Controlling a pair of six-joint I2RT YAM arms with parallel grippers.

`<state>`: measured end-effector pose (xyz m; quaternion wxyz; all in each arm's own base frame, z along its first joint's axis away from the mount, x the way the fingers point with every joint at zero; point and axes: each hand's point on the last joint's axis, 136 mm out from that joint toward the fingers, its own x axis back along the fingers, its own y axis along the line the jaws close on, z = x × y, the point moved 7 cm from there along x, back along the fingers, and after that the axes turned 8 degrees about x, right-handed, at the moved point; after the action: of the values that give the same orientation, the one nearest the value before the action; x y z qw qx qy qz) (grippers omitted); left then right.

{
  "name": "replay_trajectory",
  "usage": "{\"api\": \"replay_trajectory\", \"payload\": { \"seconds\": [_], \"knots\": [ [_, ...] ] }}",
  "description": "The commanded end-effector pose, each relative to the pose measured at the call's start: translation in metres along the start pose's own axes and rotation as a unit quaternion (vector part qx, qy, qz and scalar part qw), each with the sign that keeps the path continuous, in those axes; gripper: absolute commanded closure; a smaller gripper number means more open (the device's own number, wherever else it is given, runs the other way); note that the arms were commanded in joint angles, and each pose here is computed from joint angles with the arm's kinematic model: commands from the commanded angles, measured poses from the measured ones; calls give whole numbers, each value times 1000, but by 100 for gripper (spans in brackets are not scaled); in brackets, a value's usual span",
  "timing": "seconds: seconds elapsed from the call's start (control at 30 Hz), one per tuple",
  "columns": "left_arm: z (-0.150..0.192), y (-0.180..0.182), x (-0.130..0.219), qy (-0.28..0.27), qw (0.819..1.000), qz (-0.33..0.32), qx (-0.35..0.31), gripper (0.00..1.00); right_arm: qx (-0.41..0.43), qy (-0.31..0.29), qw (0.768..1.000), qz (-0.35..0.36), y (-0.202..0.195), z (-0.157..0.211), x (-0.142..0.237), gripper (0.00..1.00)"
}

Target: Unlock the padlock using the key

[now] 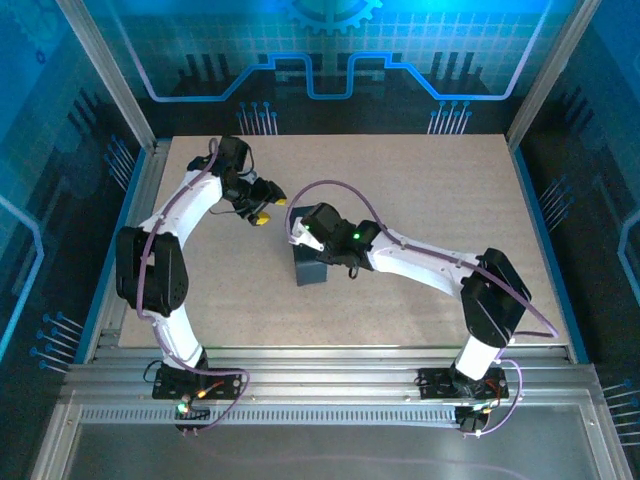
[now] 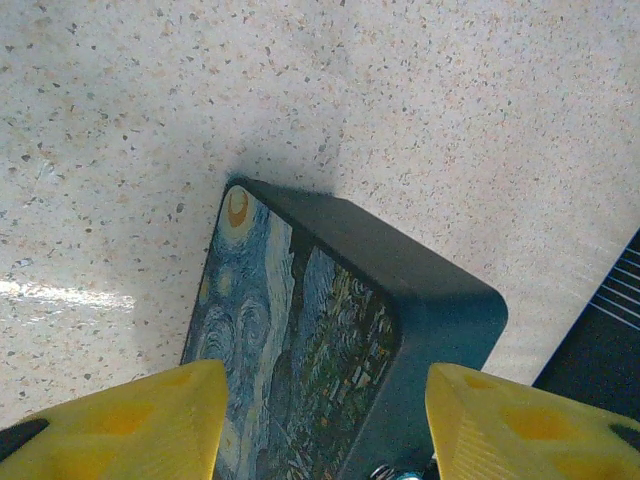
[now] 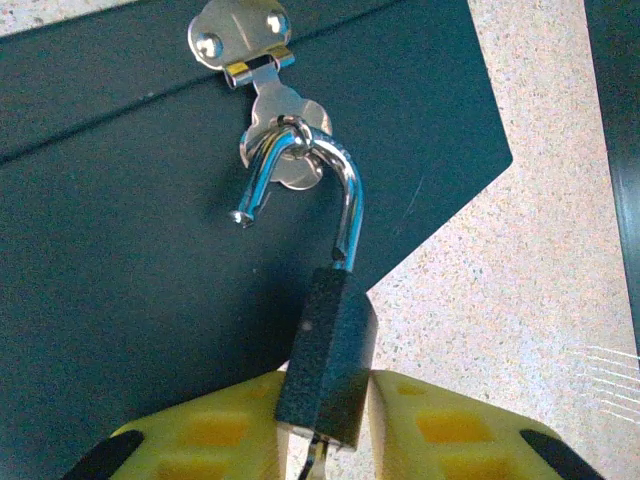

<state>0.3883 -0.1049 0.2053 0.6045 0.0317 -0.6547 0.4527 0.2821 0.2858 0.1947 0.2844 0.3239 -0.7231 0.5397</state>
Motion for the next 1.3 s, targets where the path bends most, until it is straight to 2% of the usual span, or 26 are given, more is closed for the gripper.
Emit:
{"api": "replay_trajectory", "payload": {
  "seconds": [0.0,0.33,0.53,0.63,0.8,0.93,1.17,1.27],
  "knots": [
    [-4,-3,2,-2,1000,-3,-7,44,56,38,995,-67,30,19,-5,70],
    [-7,-8,-5,3,1000,-3,-12,45,42,10,993,-108,6,16,17,62],
    [-4,-9,-20,14,1000,-11,-17,45,-11,-31,990,-138,-15,12,29,61],
    [-3,-9,-19,14,1000,-10,-20,45,-67,-64,982,-162,-30,12,40,60],
    [-3,-10,-19,16,1000,-7,-25,45,-191,-137,937,-259,-51,20,50,57],
    [-2,-10,-21,18,1000,-7,-24,45,-297,-143,893,-306,-68,33,31,56],
    [-1,-10,-19,17,1000,-5,-23,45,-384,-163,811,-411,-69,35,0,50],
    [-1,-9,-18,17,1000,-6,-23,45,-400,-166,789,-434,-65,33,-9,50]
  ]
}}
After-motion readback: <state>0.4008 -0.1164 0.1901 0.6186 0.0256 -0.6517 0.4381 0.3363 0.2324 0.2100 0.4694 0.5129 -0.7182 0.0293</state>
